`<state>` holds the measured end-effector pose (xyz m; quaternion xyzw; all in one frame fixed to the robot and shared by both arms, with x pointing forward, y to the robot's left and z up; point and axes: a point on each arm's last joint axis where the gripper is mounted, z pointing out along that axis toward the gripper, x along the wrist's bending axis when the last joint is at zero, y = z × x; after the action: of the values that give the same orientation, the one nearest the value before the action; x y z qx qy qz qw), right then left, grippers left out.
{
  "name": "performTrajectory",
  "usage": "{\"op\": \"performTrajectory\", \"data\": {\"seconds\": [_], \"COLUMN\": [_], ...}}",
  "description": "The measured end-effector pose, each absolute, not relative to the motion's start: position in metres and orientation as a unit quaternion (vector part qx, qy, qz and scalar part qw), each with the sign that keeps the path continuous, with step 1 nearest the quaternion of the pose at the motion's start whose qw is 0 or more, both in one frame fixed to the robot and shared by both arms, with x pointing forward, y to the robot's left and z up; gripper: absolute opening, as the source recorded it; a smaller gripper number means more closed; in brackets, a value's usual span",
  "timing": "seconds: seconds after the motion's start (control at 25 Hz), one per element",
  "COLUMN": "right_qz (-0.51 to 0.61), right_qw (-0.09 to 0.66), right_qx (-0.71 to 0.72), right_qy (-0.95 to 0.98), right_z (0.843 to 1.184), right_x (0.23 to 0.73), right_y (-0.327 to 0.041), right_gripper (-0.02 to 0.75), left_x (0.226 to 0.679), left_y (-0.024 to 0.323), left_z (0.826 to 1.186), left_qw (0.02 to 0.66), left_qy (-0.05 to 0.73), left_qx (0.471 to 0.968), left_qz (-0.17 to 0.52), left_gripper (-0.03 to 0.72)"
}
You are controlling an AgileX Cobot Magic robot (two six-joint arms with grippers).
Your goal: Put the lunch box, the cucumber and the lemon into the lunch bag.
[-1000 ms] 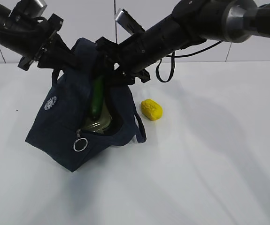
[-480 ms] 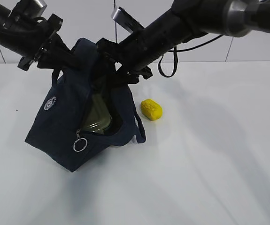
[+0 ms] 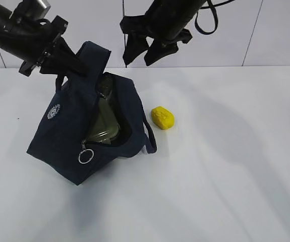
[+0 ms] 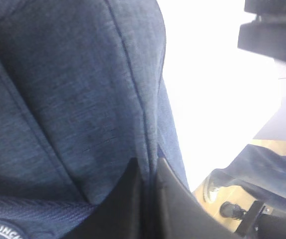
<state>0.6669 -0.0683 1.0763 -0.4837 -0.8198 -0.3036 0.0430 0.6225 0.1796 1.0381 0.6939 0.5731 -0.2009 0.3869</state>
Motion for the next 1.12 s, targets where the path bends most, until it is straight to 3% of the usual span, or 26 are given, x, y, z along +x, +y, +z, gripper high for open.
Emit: {"op": "performTrajectory", "data": {"seconds": [0.36, 0.8, 1.12], "right_qz": [-0.231, -0.149, -0.137], "right_qw": [-0.062, -0.056, -0.041], "right_qx": [-0.490, -0.499, -0.505], "right_qy": [-0.838, -0.852, -0.852], "right_z": [1.077, 1.030, 0.989], "right_x": [0.674, 0.676, 0.688], "right_y": [-0.093, -0.102, -0.096], "right_gripper": [0.437, 0.442, 0.570], "left_x": [0.622, 0.622, 0.622], "left_y": [0.182, 0.182, 0.182], "left_z": [1.035, 1.035, 1.035], "left_qw": [0.370, 0.369, 0.369], "left_qy": [0.571, 0.571, 0.571], "left_qx": [0.708, 0.709, 0.709], "left_qz": [-0.188, -0.187, -0.187], "left_gripper": [0.002, 0.002, 0.002]}}
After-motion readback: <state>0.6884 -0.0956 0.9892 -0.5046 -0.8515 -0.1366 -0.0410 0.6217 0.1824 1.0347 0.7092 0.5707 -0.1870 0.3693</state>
